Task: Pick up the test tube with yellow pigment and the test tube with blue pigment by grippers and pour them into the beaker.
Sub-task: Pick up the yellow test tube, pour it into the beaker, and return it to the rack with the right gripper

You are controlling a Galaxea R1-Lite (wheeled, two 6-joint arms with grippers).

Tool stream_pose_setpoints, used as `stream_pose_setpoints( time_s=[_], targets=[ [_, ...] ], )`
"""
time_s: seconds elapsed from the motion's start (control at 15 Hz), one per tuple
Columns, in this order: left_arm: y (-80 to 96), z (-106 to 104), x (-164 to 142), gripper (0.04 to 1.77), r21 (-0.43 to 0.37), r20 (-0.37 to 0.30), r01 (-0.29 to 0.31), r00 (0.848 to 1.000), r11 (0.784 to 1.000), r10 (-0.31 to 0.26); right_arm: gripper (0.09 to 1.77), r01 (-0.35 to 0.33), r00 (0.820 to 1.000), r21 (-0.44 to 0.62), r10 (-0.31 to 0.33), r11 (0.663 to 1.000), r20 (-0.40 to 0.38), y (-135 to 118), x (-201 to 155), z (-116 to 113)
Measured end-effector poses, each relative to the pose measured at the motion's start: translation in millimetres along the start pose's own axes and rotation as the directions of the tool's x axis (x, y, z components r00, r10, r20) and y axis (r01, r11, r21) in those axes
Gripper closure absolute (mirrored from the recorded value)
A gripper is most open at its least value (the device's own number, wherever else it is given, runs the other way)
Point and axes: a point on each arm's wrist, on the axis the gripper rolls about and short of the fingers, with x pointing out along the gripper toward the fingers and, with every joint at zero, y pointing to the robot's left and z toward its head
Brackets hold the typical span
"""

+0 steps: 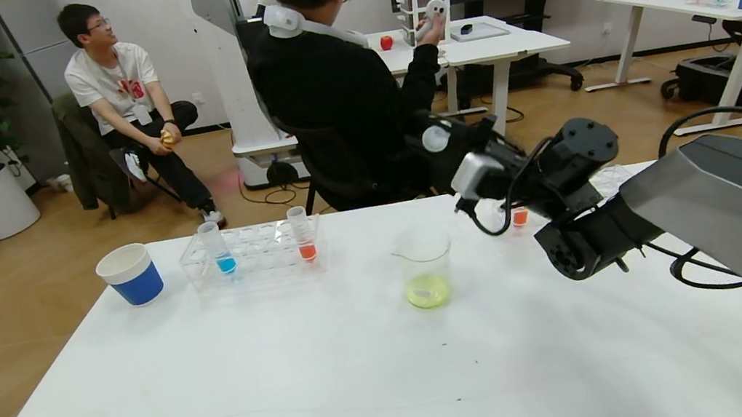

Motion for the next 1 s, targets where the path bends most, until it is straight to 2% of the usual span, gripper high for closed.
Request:
stream_pose_setpoints(
  time_s=[0.07, 0.13, 0.2, 0.27, 0.33, 0.47, 0.53, 0.6, 0.67, 0.87, 0.93, 1.0],
  targets=[
    [0.0, 0, 0, 0.06, 0.0, 0.0, 0.0, 1.0, 1.0, 0.0, 1.34, 0.1, 0.992, 0.087, -0.093, 0.991, -0.082, -14, 0, 4],
    [0.0, 0, 0, 0.06, 0.0, 0.0, 0.0, 1.0, 1.0, 0.0, 1.34, 0.183, 0.974, 0.172, -0.155, 0.968, -0.165, -23, -2, 7],
    [0.0, 0, 0, 0.06, 0.0, 0.0, 0.0, 1.0, 1.0, 0.0, 1.34, 0.263, 0.947, 0.257, -0.198, 0.93, -0.252, -30, -6, 10],
    [0.0, 0, 0, 0.06, 0.0, 0.0, 0.0, 1.0, 1.0, 0.0, 1.34, 0.354, 0.906, 0.344, -0.228, 0.87, -0.356, -34, -11, 12],
    [0.0, 0, 0, 0.06, 0.0, 0.0, 0.0, 1.0, 1.0, 0.0, 1.34, 0.431, 0.864, 0.411, -0.237, 0.803, -0.444, -37, -16, 14],
    [0.0, 0, 0, 0.06, -0.001, 0.0, 0.0, 1.0, 1.0, 0.0, 1.34, 0.549, 0.786, 0.505, -0.204, 0.666, -0.584, -45, -28, 14],
    [0.0, 0, 0, 0.06, -0.001, 0.0, 0.0, 1.0, 1.0, 0.0, 1.34, 0.592, 0.74, 0.52, -0.158, 0.616, -0.654, -52, -40, 10],
    [0.0, 0, 0, 0.06, -0.001, 0.0, 0.0, 1.0, 1.0, 0.0, 1.34, 0.627, 0.693, 0.517, -0.114, 0.583, -0.712, -60, -53, 5],
    [0.0, 0, 0, 0.06, 0.0, 0.0, 0.0, 1.0, 1.0, 0.0, 1.34, 0.664, 0.646, 0.501, -0.089, 0.555, -0.758, -72, -68, -1],
    [0.0, 0, 0, 0.06, 0.0, 0.0, 0.0, 1.0, 1.0, 0.0, 1.34, 0.745, 0.545, 0.422, -0.105, 0.517, -0.832, -120, -100, -21],
    [0.0, 0, 0, 0.06, 0.0, 0.0, 0.0, 1.0, 1.0, 0.0, 1.34, 0.757, 0.525, 0.401, -0.115, 0.516, -0.843, -135, -111, -28],
    [0.0, 0, 0, 0.06, 0.0, 0.0, 0.0, 1.0, 1.0, 0.0, 1.34, 0.766, 0.513, 0.383, -0.132, 0.516, -0.848, -150, -121, -34]
  ],
)
